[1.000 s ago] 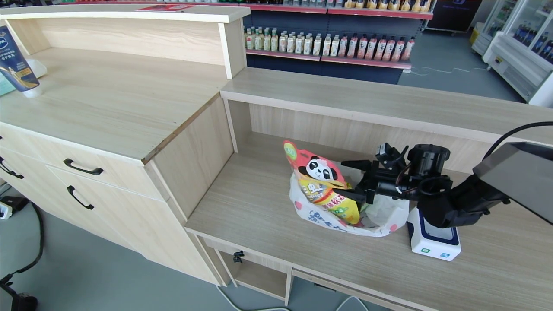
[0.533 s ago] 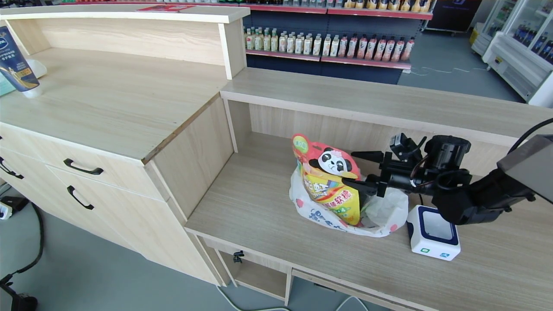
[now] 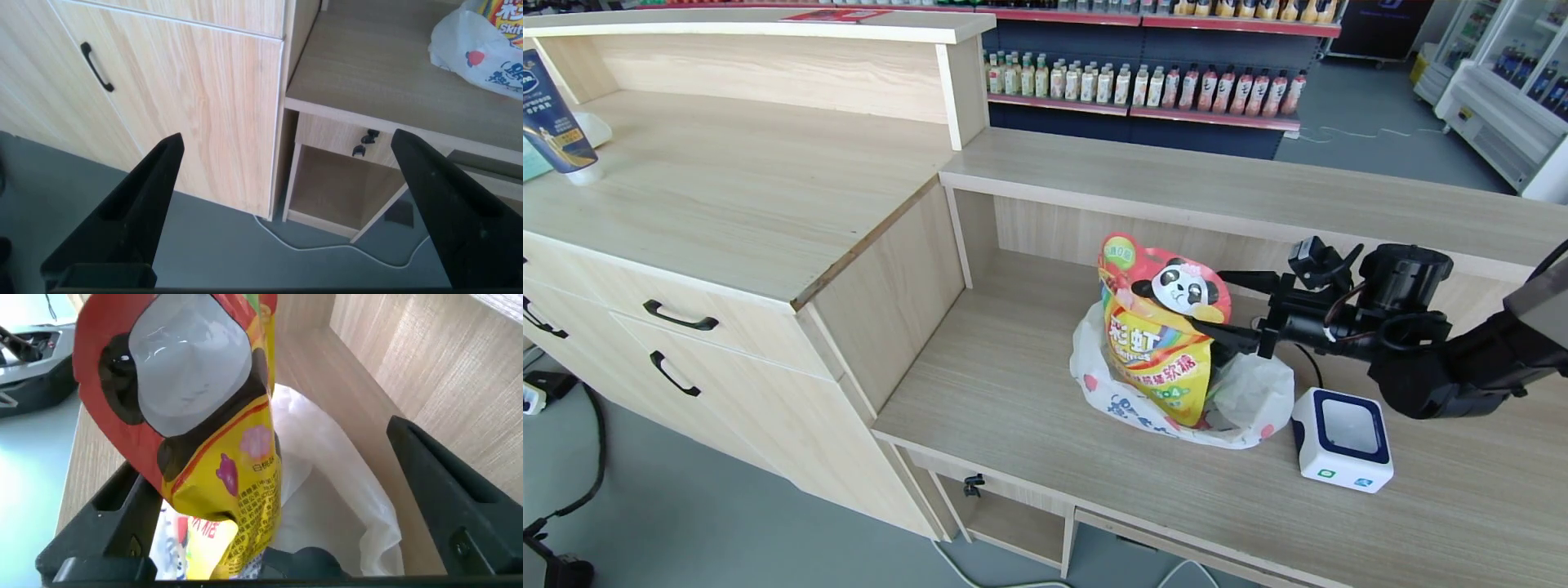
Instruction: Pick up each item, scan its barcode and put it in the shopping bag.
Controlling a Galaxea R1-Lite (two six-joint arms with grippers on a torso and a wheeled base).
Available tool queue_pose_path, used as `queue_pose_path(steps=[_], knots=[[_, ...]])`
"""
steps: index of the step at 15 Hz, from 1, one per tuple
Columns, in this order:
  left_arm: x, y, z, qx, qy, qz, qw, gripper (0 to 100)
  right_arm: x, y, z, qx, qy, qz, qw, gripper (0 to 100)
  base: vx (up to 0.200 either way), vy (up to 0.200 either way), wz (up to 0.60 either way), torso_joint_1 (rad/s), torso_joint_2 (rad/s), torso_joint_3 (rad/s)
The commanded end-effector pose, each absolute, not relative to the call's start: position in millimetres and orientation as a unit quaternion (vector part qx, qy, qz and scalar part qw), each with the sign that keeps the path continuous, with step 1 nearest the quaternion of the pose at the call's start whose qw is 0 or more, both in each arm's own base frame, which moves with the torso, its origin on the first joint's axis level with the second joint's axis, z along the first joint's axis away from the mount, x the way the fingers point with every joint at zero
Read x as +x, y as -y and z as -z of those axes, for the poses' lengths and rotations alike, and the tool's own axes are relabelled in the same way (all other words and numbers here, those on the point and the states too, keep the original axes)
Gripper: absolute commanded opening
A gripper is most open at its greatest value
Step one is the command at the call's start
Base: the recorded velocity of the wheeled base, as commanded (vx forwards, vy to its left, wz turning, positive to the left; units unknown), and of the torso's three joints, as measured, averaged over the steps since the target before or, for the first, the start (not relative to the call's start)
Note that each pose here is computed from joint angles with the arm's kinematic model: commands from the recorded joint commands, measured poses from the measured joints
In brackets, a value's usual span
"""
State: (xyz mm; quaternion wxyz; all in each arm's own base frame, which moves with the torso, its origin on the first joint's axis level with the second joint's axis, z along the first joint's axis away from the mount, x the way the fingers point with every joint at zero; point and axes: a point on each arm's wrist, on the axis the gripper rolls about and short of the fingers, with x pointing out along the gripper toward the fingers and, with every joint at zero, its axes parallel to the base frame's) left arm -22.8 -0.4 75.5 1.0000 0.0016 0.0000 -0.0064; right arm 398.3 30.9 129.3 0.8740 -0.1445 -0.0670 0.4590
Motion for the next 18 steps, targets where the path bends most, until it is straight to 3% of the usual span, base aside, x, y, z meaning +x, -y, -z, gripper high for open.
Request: queue_pose_path(steps=[1, 10, 18], knots=[[-22.8, 0.4, -75.5, 0.002, 0.0, 0.006, 1.0, 100, 394.9, -22.3, -134.7, -0.147, 0.07, -0.449, 0.879, 100, 0.0, 0.0, 0.0, 0.0, 0.0, 0.0], [-22.8, 0.4, -75.5, 0.002, 0.0, 0.006, 1.0, 100, 385.5, -7.4, -150.1, -0.15, 0.076, -0.43, 0.887, 100, 0.0, 0.0, 0.0, 0.0, 0.0, 0.0], [-22.8, 0.4, -75.5, 0.002, 0.0, 0.006, 1.0, 100, 352.2, 4.0, -187.1, -0.135, 0.06, -0.418, 0.897, 100, 0.0, 0.0, 0.0, 0.0, 0.0, 0.0]])
